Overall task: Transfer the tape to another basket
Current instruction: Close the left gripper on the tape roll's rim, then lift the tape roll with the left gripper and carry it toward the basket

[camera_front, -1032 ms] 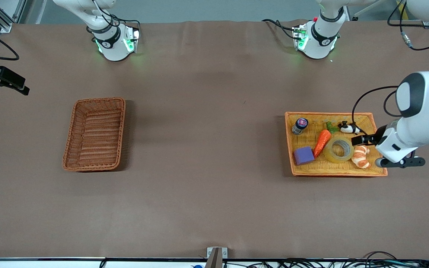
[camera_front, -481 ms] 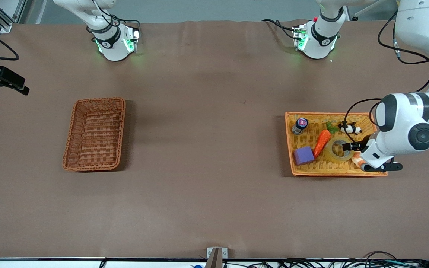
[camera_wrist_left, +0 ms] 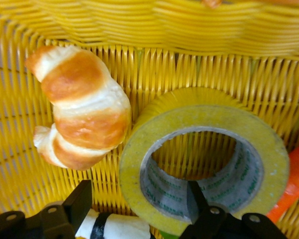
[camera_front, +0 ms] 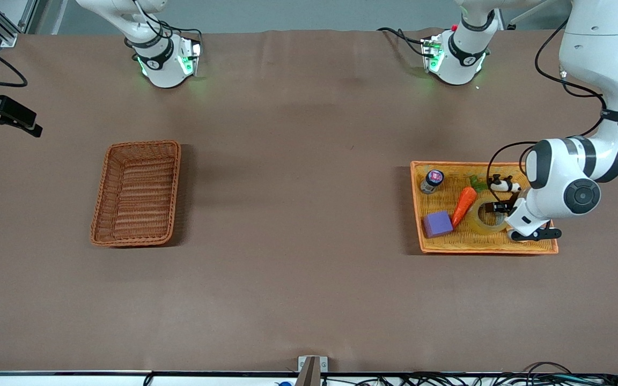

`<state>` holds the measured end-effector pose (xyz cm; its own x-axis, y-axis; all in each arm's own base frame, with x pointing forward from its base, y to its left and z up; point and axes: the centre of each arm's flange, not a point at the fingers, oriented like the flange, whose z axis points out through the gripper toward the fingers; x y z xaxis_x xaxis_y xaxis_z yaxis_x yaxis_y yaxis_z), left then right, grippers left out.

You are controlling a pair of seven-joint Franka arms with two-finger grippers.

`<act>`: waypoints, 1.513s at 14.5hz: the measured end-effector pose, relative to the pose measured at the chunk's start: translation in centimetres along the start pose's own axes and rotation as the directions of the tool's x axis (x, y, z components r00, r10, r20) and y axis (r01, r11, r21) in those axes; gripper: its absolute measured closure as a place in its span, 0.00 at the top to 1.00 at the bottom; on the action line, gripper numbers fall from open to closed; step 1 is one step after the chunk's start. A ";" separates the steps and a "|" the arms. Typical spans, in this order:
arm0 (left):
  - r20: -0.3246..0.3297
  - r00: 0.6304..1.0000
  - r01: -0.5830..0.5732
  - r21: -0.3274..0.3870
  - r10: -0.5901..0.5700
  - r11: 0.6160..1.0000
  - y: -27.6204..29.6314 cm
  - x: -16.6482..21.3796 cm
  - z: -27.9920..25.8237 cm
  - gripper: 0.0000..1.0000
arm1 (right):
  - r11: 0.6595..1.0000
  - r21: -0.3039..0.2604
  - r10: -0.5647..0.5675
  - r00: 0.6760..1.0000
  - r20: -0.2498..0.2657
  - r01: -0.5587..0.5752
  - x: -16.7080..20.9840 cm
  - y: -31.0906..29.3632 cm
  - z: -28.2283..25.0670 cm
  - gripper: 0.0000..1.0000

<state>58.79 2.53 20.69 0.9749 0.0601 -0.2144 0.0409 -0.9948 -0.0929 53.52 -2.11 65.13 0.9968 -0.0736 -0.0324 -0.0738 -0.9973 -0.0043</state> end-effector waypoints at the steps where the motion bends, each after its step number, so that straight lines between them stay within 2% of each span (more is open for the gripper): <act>1: 0.000 1.000 0.009 -0.001 -0.009 1.000 0.0 -0.1 0.4 0.82 | 1.000 0.000 0.000 1.000 0.000 0.000 0.0 0.0 0.0 1.00; 4: 0.002 1.000 0.029 -0.001 -0.029 1.000 0.0 -0.2 0.9 0.76 | 1.000 0.000 0.000 1.000 0.000 0.000 0.0 0.0 0.0 1.00; 5: -0.003 0.999 0.032 -0.002 -0.032 0.999 0.0 -0.1 0.8 0.70 | 1.000 0.000 0.000 1.000 0.000 0.000 0.0 0.0 0.0 1.00; 9: -0.029 0.999 0.035 -0.003 -0.035 0.999 -0.1 0.5 -0.3 0.26 | 1.000 0.000 0.000 1.000 0.000 0.000 0.0 0.0 0.0 1.00; 10: -0.039 0.999 0.038 -0.004 -0.038 0.999 -0.1 0.7 -0.8 0.22 | 1.000 0.000 0.000 1.000 0.000 0.000 0.0 0.0 0.0 1.00; 13: -0.083 0.992 0.093 -0.012 -0.094 0.996 -0.3 0.9 -3.7 0.22 | 1.000 0.000 0.000 1.000 0.000 0.000 0.0 0.0 0.0 1.00; 16: -0.115 0.988 0.100 -0.023 -0.102 0.995 1.3 0.4 -9.2 0.22 | 1.000 0.000 0.001 1.000 0.000 -0.001 0.0 0.0 0.0 1.00; 19: -0.124 0.989 0.077 -0.044 -0.082 0.996 8.6 -1.4 -15.2 0.22 | 1.000 0.000 0.001 1.000 0.000 -0.001 0.0 0.1 0.0 1.00; 22: -0.118 0.990 0.064 -0.088 -0.075 0.994 20.8 -4.3 -18.4 0.22 | 1.000 0.000 0.002 1.000 0.000 -0.002 0.0 0.1 0.0 1.00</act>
<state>59.46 -19.95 37.58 0.9882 0.1240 -0.0903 0.1226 -0.9922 -0.0205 53.51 -2.22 65.12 0.9966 -0.0756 -0.0327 -0.0757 -0.9971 -0.0043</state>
